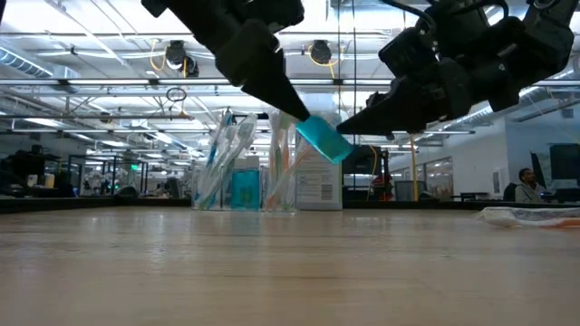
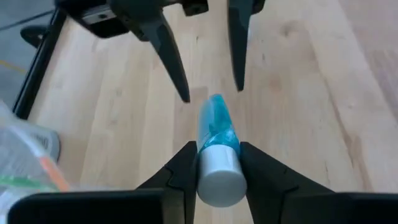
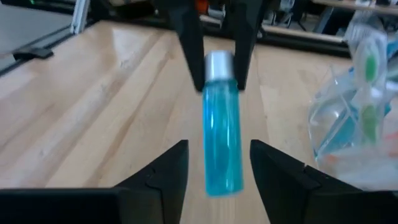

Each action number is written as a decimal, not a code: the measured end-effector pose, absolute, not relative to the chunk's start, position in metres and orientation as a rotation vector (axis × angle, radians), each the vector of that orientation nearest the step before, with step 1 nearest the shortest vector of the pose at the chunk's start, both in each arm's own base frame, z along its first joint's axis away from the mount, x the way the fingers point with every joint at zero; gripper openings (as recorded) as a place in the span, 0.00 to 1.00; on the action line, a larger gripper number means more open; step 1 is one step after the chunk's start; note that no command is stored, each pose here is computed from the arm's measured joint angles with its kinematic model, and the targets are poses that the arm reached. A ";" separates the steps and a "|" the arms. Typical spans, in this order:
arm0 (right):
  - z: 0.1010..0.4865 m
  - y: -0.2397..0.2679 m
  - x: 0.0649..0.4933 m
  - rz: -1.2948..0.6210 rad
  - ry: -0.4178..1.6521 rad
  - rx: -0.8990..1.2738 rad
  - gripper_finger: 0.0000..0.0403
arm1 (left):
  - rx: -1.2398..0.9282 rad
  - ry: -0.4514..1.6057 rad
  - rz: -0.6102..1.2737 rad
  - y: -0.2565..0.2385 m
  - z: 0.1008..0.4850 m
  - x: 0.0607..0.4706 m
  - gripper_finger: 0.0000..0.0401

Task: Pick & Place toothbrushing station
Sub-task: Put the blue mouthwash into the transparent organizer

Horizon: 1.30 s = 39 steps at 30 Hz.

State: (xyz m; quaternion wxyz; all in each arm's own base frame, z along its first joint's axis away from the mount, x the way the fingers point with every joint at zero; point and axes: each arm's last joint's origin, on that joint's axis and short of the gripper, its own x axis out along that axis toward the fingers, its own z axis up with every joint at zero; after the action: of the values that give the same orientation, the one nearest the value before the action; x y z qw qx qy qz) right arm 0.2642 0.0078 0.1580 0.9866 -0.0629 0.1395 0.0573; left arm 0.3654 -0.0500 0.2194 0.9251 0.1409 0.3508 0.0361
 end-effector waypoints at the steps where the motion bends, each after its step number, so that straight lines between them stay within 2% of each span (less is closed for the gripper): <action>1: 0.157 0.008 0.264 0.114 0.295 -0.130 0.43 | 0.288 0.732 0.077 -0.050 0.221 0.363 0.25; 4: 0.154 0.007 0.263 0.081 0.330 -0.148 0.47 | 0.302 0.801 0.079 -0.047 0.231 0.350 0.23; 9: 0.151 0.003 0.262 0.039 0.358 -0.155 0.51 | 0.297 0.913 0.142 -0.036 0.272 0.328 0.24; 15: 0.152 0.003 0.263 0.041 0.352 -0.156 0.51 | 0.098 1.072 0.256 0.003 0.306 0.312 0.24; 26: 0.151 0.003 0.262 0.043 0.361 -0.168 0.52 | 0.028 1.184 0.359 0.075 0.282 0.316 0.25; 39: 0.151 0.003 0.262 0.044 0.361 -0.170 0.52 | 0.012 1.247 0.311 0.085 0.262 0.325 0.25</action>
State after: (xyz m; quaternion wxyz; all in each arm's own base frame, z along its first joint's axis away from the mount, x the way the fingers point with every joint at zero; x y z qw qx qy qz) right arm 0.2622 0.0034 0.1510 0.9799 -0.0844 0.1794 0.0218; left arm 0.3245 0.0851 0.2620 0.8004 0.0056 0.5816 0.1450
